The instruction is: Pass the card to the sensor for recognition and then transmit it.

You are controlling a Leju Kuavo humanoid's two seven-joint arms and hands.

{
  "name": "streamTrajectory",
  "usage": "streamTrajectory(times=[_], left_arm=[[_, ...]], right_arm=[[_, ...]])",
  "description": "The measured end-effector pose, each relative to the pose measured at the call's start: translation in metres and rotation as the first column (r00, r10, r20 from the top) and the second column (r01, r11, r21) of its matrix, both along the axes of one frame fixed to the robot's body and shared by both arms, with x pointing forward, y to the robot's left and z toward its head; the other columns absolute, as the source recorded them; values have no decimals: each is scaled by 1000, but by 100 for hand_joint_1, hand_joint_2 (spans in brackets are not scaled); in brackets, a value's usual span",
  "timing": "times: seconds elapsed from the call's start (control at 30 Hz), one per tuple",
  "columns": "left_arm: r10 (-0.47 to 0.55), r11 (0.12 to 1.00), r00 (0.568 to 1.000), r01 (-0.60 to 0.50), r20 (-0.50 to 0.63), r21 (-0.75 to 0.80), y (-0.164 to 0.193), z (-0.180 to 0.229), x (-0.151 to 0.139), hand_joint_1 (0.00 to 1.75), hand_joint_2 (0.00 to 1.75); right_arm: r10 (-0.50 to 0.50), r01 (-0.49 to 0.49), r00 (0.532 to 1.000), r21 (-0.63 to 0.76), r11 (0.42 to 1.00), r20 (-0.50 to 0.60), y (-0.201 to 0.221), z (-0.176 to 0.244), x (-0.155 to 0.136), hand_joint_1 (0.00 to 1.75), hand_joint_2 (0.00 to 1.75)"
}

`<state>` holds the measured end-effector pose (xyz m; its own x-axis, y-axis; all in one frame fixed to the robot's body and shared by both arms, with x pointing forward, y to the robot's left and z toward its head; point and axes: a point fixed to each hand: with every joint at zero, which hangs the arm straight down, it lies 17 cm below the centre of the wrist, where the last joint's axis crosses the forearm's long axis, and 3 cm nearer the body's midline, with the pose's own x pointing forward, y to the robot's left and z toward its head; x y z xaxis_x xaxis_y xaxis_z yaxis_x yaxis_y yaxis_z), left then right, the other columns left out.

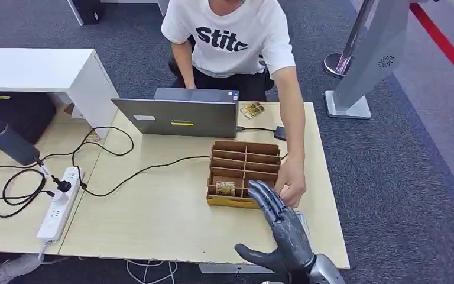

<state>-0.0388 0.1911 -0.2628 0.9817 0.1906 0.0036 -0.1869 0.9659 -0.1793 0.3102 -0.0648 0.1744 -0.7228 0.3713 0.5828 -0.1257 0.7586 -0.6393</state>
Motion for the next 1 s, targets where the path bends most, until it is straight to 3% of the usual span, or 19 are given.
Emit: streamTrajectory(times=[0.4,0.6,0.77,0.87,1.0], left_arm=[[2,1000,1000,-2,1,-6,-1,0,0,0,175],[3,1000,1000,-3,2,-12,-2,1,1,0,175],[-5,1000,1000,5,3,-25,-4,2,0,0,175],[-11,999,1000,11,4,-35,-6,2,0,0,175],[-16,999,1000,17,4,-42,-6,3,0,0,175]], right_arm=[[-38,38,999,-42,998,6,-1,-3,7,0,175],[-133,140,989,-137,981,58,-7,-7,19,0,175],[-231,259,964,-262,930,131,-14,-14,38,0,175],[-311,360,932,-370,857,186,-23,-26,56,0,175],[-339,386,923,-435,814,184,-28,-44,71,0,175]])
